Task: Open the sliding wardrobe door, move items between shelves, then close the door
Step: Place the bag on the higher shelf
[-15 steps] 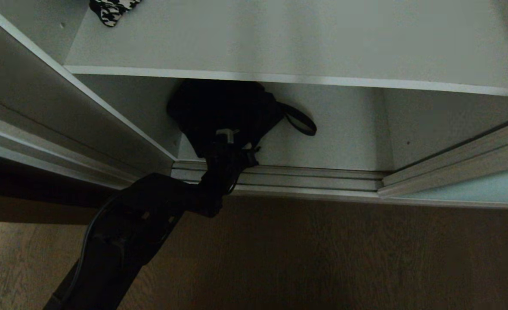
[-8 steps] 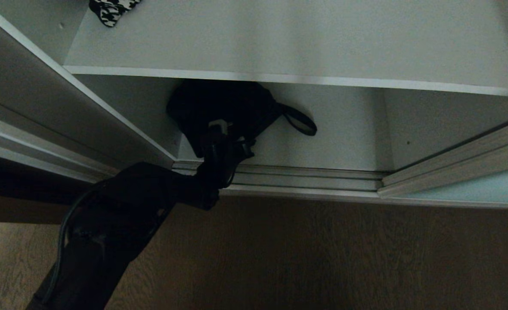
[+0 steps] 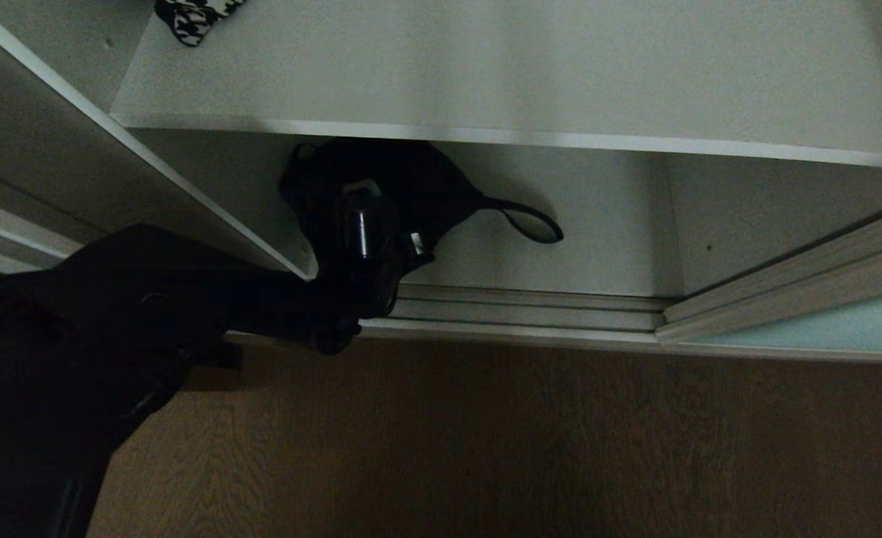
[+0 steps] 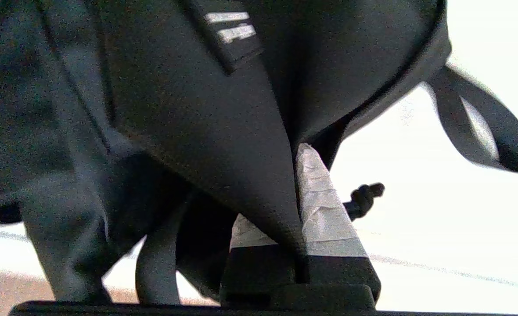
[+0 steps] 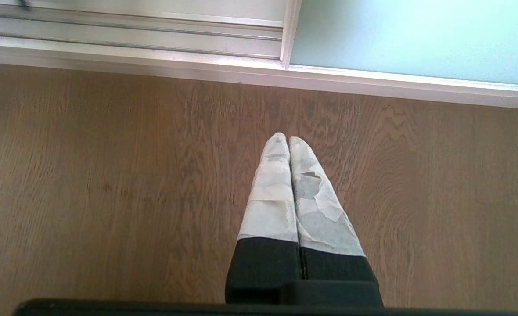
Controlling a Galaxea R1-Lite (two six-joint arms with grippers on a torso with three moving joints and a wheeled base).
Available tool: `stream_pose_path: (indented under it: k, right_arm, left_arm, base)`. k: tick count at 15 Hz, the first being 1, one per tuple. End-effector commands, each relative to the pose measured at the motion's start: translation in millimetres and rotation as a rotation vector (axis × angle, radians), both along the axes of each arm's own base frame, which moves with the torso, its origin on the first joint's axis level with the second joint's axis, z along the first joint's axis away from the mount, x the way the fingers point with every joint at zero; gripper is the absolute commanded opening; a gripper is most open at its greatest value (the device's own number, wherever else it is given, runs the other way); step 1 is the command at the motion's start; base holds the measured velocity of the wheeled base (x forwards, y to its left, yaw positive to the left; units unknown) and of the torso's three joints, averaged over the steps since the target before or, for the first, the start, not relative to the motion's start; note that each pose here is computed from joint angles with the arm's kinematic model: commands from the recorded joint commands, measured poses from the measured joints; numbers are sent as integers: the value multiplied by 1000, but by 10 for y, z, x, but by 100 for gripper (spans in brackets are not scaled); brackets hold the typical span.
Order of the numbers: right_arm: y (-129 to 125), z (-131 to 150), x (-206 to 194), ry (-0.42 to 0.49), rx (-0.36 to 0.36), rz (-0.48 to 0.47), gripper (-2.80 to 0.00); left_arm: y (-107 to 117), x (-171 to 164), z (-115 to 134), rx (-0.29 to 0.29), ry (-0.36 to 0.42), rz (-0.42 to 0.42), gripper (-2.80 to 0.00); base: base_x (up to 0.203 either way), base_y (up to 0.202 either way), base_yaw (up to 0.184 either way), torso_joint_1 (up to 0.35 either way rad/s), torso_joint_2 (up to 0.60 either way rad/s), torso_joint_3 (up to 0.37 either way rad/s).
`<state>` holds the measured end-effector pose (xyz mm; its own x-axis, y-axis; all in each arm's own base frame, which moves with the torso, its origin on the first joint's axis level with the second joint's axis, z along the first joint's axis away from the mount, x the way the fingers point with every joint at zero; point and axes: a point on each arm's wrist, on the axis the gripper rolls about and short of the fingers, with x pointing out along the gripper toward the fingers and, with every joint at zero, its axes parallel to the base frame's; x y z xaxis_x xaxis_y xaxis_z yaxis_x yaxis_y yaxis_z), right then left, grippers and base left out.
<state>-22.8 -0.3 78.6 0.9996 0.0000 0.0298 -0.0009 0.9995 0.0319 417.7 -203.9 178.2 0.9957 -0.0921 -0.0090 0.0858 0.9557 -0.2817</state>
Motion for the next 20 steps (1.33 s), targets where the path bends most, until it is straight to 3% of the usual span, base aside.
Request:
stream_pose_path:
  k: [1, 5, 9, 17, 20]
  right_arm:
    - [0, 0, -2, -2, 1, 0, -280]
    - [0, 0, -2, -2, 1, 0, -280]
    - [0, 0, -2, -2, 1, 0, -280]
    - [0, 0, -2, -2, 0, 0, -280]
    - [0, 0, -2, -2, -1, 0, -280]
  left_arm:
    - [49, -350, 304, -13, -20, -14, -280]
    - [91, -604, 373, -7, -10, 57, -280]
    - [190, -819, 476, -2, -10, 54, -280]
    - [493, -1661, 803, -8, -40, 13, -280]
    - [565, -1944, 822, 17, -7, 6, -280]
  base:
    - [0, 0, 0, 0, 0, 0]
    - [0, 0, 0, 0, 0, 0]
    - [0, 0, 0, 0, 0, 0]
    - [0, 0, 0, 0, 0, 0]
    - [0, 0, 0, 0, 0, 0]
